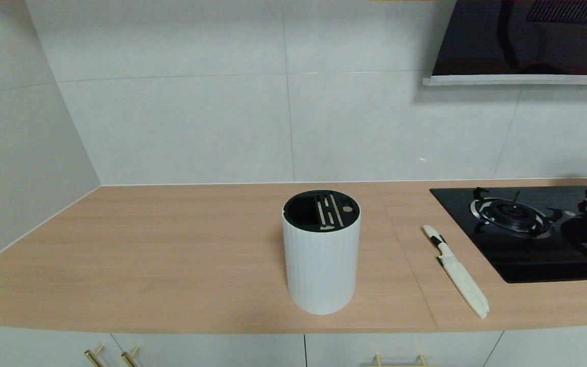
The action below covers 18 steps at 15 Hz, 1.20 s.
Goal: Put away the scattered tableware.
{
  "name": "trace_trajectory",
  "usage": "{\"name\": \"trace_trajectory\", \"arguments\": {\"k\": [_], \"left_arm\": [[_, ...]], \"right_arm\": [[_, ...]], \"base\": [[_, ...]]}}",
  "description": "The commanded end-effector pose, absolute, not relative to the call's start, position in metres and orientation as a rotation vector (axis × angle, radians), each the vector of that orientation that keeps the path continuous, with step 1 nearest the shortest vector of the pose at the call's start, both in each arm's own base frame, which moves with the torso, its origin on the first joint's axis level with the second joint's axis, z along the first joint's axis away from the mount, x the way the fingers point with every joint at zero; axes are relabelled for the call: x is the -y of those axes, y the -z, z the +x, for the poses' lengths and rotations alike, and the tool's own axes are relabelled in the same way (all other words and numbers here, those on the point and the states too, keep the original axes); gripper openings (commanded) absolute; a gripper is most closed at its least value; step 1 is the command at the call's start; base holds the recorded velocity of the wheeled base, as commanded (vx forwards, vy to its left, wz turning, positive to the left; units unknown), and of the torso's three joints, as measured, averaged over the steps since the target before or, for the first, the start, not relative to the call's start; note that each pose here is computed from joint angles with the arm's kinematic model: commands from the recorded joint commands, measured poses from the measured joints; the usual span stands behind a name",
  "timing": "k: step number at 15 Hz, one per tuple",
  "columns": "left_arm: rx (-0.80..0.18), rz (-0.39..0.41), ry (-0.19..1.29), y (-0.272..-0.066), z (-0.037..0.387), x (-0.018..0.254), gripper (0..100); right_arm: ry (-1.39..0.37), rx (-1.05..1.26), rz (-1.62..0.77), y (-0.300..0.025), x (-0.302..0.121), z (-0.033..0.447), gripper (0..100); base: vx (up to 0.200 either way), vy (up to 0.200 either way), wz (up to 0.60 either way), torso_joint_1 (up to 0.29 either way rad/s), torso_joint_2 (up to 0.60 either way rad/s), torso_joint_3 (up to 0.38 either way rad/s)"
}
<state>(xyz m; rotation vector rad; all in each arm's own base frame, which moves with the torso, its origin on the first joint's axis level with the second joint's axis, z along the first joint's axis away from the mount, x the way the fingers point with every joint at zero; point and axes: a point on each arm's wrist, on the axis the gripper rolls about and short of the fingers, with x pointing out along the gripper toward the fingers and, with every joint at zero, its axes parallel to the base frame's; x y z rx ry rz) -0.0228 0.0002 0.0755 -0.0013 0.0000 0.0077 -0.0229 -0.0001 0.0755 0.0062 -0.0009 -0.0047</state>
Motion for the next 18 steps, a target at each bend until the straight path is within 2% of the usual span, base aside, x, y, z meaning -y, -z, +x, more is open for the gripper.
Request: {"name": "trace_trajectory", "arguments": {"k": [1, 5, 10, 18], "left_arm": [[-0.002, -0.002, -0.008, -0.0755, -0.0227, -0.0002, 100], [-0.002, -0.002, -0.008, -0.0755, -0.0227, -0.0002, 100], [-0.002, -0.002, -0.008, -0.0755, -0.0227, -0.0002, 100], [-0.002, -0.002, -0.009, -0.0755, -0.0227, -0.0002, 100]], "right_arm": [[0.005, 0.0, 0.006, -0.0755, 0.0001, -0.0228, 100], [0.005, 0.0, 0.006, -0.0755, 0.0001, -0.0228, 100], [0.005, -0.002, 0.006, -0.0755, 0.0001, -0.0227, 100], [0.005, -0.002, 0.006, -0.0755, 0.0001, -0.0227, 100]], "base": [[0.0, 0.0, 0.0, 0.281, -0.59, -0.31], [0.0, 0.0, 0.0, 0.275, -0.59, -0.309], [0.0, 0.0, 0.0, 0.19, -0.39, -0.203], [0.0, 0.0, 0.0, 0.004, -0.01, -0.006]]}}
